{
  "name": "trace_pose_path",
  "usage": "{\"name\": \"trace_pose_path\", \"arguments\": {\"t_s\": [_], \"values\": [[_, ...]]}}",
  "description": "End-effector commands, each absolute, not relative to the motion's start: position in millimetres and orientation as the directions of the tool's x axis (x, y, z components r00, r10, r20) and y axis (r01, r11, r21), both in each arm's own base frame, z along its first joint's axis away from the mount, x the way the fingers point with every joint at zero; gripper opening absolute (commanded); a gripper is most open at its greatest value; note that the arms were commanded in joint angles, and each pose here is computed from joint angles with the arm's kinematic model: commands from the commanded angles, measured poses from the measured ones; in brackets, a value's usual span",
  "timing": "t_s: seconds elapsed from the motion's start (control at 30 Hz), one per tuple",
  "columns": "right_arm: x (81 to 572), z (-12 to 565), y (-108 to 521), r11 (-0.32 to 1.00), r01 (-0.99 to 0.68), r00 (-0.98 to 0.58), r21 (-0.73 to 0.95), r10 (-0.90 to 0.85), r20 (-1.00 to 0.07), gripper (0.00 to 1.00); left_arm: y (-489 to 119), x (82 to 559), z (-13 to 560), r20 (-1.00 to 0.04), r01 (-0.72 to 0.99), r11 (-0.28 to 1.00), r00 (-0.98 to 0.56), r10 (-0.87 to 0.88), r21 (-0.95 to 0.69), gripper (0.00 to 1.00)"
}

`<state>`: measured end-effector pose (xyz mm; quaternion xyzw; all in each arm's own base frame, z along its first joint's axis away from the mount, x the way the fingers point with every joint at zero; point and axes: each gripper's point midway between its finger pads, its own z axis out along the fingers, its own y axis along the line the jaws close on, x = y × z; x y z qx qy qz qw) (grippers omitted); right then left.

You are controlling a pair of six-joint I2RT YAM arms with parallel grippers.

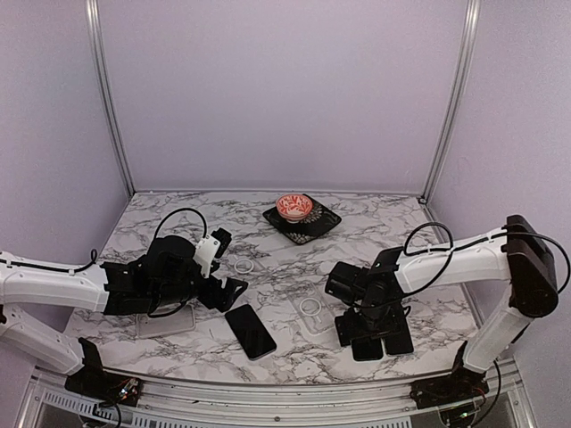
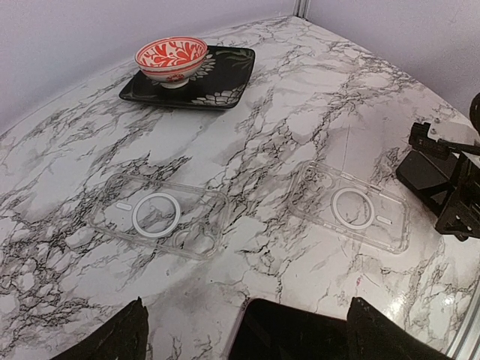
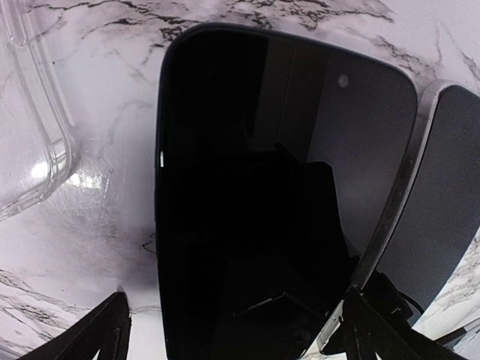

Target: Put the phone into the phone case

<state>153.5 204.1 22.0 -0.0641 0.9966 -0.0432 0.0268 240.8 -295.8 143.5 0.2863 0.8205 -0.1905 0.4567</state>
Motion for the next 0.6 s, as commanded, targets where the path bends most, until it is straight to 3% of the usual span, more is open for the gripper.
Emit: {"name": "trace_pose_path", "arguments": {"t_s": [0.0,0.33,0.47,0.57], "values": [[146.7,3.1,193.8,0.989,-0.128,-0.991,-0.078,-0.129,-0.014,0.94,-295.6,239.8,140.2,-0.85,0.65,0.76,-0.415,0.325,-0.027,0.93],[163.2,-0.6,199.2,0.991,-0.136,-0.991,0.002,-0.136,-0.018,0.8,-297.4,239.5,146.1,-0.853,0.651,0.758,-0.417,0.314,-0.039,0.93],[168.5,-0.3,190.0,0.986,-0.157,-0.987,-0.055,-0.158,-0.024,0.62,-295.3,241.2,146.5,-0.854,0.644,0.765,-0.412,0.318,-0.026,0.93],[174.6,5.8,196.1,0.98,-0.192,-0.981,-0.056,-0.193,-0.029,0.55,-295.1,242.5,147.8,-0.853,0.64,0.768,-0.412,0.322,-0.019,0.93]]}}
